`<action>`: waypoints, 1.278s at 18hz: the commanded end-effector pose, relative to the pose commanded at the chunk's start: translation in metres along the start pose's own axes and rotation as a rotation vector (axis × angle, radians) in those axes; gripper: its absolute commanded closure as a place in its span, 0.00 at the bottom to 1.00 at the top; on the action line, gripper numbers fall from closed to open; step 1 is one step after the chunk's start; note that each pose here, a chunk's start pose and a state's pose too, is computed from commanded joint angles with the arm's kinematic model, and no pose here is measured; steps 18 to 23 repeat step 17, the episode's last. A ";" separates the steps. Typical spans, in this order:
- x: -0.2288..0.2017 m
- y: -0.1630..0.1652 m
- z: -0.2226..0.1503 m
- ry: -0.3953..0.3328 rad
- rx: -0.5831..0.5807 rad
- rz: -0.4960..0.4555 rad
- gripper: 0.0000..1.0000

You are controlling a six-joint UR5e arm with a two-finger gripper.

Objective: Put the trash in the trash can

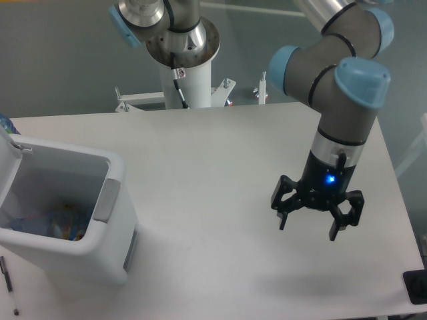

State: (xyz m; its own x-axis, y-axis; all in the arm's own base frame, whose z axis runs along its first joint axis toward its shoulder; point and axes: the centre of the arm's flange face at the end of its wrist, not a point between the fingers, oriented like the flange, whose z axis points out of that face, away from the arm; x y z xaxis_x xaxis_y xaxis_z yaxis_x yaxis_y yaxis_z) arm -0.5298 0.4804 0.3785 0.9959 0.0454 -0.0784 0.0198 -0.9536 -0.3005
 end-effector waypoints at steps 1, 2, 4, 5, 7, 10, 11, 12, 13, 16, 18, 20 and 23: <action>-0.001 -0.001 0.003 -0.005 -0.012 0.024 0.00; -0.004 0.002 0.008 -0.016 -0.040 0.029 0.00; -0.002 -0.003 0.012 -0.031 -0.096 0.057 0.00; 0.002 -0.006 0.012 -0.035 -0.117 0.093 0.00; 0.003 -0.002 0.016 -0.034 -0.171 0.172 0.00; 0.008 -0.005 0.020 -0.033 -0.206 0.283 0.00; 0.010 -0.003 0.022 -0.034 -0.217 0.302 0.00; 0.010 -0.003 0.021 -0.035 -0.225 0.309 0.00; 0.010 -0.003 0.022 -0.034 -0.227 0.311 0.00; 0.016 -0.003 0.028 -0.033 -0.234 0.317 0.00; 0.017 -0.004 0.030 -0.030 -0.235 0.318 0.00; 0.017 -0.004 0.030 -0.030 -0.235 0.318 0.00; 0.017 -0.004 0.030 -0.030 -0.235 0.318 0.00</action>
